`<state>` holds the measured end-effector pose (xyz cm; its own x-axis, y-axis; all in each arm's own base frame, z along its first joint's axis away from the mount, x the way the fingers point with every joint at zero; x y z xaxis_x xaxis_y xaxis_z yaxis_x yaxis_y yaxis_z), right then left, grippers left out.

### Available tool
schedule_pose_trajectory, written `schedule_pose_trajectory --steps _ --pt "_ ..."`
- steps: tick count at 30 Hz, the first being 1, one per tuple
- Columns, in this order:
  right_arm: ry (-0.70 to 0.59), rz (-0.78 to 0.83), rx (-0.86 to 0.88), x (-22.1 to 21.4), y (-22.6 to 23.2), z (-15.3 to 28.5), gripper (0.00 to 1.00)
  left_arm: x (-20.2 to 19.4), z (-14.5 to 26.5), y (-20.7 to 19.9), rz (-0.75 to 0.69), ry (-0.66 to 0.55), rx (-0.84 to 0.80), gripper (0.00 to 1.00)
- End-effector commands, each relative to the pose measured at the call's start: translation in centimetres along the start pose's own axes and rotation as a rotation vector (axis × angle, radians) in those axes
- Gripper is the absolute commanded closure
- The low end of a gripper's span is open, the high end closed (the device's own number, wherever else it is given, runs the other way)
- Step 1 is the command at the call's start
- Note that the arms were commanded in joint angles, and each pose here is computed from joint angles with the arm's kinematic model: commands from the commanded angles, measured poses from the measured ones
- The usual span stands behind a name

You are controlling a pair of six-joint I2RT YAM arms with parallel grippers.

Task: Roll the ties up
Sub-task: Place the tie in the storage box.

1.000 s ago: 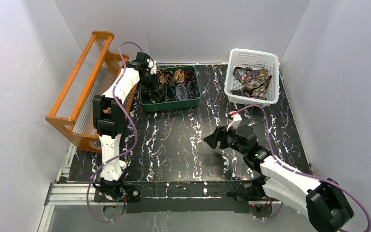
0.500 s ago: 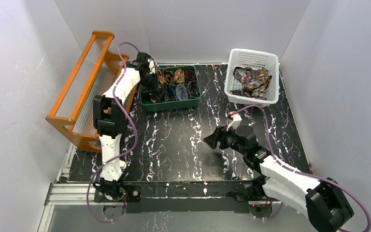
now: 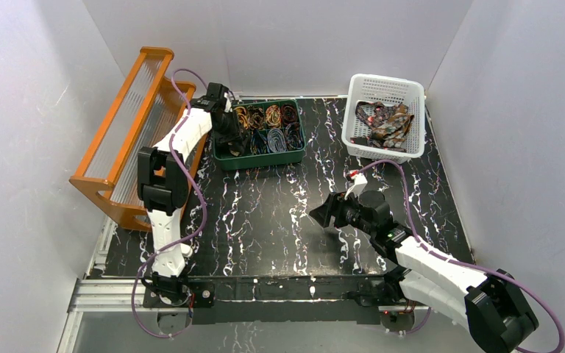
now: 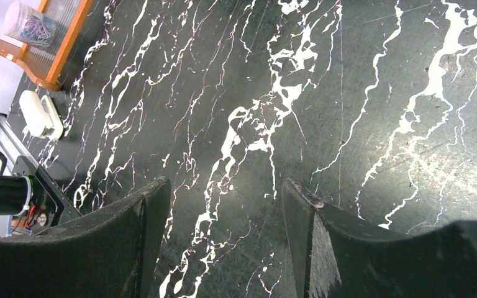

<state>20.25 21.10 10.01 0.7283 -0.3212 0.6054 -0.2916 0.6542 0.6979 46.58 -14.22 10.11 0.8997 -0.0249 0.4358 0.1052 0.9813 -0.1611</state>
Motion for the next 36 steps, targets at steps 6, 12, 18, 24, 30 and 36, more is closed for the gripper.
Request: schedule_pose_trajectory --steps 6,12,18,24,30,36 --pt "-0.012 0.0 0.017 0.0 0.1 -0.1 0.26 0.6 1.4 1.3 -0.004 -0.049 0.149 0.85" --pt "-0.011 -0.002 0.016 0.0 0.0 -0.2 0.26 -0.1 1.3 2.0 -0.037 -0.018 0.312 0.88" --pt "-0.001 -0.004 0.013 -0.4 -0.3 -0.2 0.26 0.5 1.9 1.0 0.105 -0.115 0.268 0.9" --pt "0.004 -0.001 0.009 -0.5 -0.4 -0.2 0.26 1.5 2.0 0.0 0.182 -0.169 0.218 0.92" --pt "0.005 0.001 0.008 -0.7 -0.5 -0.1 0.26 1.4 2.6 0.6 0.22 -0.211 0.243 0.97" --pt "0.012 -0.006 0.006 -0.9 -0.7 -0.2 0.25 0.8 2.2 0.8 0.215 -0.195 0.251 0.97"
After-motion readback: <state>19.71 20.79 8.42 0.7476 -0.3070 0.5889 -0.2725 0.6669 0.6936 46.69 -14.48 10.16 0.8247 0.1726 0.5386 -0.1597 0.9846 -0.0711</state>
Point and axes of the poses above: each gripper's point midway between its finger pads, its own z axis back along the fingers, its own y axis along the line the jaws close on, x = y × z, the point moved 1 cm from there along z, back along the fingers, and after that the axes turned 13 degrees about -z, right-handed, at the moved point
